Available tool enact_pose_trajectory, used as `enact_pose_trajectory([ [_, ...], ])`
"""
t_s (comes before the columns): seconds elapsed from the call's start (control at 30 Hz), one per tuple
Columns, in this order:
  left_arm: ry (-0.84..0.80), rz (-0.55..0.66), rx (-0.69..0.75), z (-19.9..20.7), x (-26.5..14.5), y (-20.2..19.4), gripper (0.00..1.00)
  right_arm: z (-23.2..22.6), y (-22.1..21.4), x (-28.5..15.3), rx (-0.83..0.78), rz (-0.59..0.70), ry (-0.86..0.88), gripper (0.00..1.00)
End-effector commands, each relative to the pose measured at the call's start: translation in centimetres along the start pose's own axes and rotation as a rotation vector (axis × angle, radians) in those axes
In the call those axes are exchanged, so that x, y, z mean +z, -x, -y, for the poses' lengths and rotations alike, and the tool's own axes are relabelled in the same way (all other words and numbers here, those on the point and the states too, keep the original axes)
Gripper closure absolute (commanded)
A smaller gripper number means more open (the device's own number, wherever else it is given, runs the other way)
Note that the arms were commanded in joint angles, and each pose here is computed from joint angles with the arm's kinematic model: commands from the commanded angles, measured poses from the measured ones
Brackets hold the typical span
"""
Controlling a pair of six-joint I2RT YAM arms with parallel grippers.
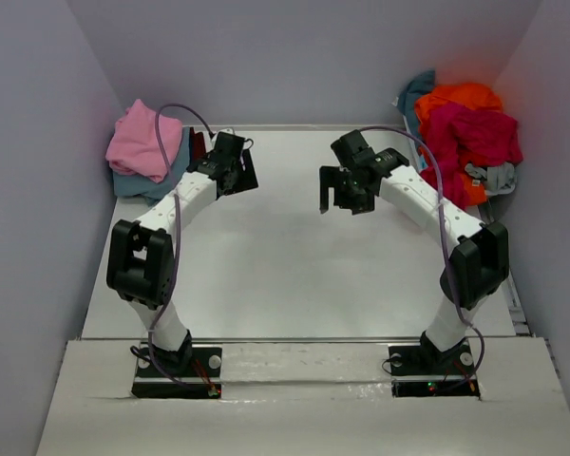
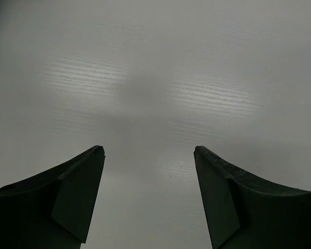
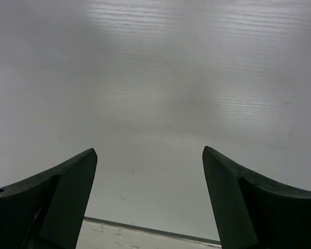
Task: Fold and stack the t-shirts
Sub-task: Neatly place the folded tshirt to the corner
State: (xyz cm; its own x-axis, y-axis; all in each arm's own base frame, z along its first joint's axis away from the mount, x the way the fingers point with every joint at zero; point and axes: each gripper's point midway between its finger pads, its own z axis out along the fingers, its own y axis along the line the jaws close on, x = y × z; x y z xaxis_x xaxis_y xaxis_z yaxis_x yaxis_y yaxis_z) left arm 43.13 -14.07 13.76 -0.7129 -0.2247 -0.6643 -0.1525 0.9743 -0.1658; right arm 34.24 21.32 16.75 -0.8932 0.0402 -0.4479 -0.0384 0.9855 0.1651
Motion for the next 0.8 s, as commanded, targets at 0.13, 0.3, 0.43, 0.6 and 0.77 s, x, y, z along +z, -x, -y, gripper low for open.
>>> enact_pose_trajectory([
  [0.13,-0.013,0.076,-0.008,0.3,-2.7,1.8,0.18,-0.4,0.4,0.8,0.023,0.046,0.004,0.11],
  [0.3,-0.016,0.055,0.002,0.6,-2.4,0.9,0.18,0.1,0.3,0.8,0.023,0.051,-0.016,0.1],
  [0.43,-0.024,0.041,0.012,1.0,-2.2,0.2,0.18,0.2,0.2,0.7,0.025,0.055,-0.019,0.09],
  [0.6,-0.031,0.031,0.019,1.3,-2.1,-0.5,0.18,0.2,-0.1,1.1,0.023,0.041,-0.017,0.07],
  [0.77,-0.042,0.021,0.033,1.6,-2.1,-0.9,0.18,0.1,-0.2,1.3,0.031,0.04,-0.013,0.0],
])
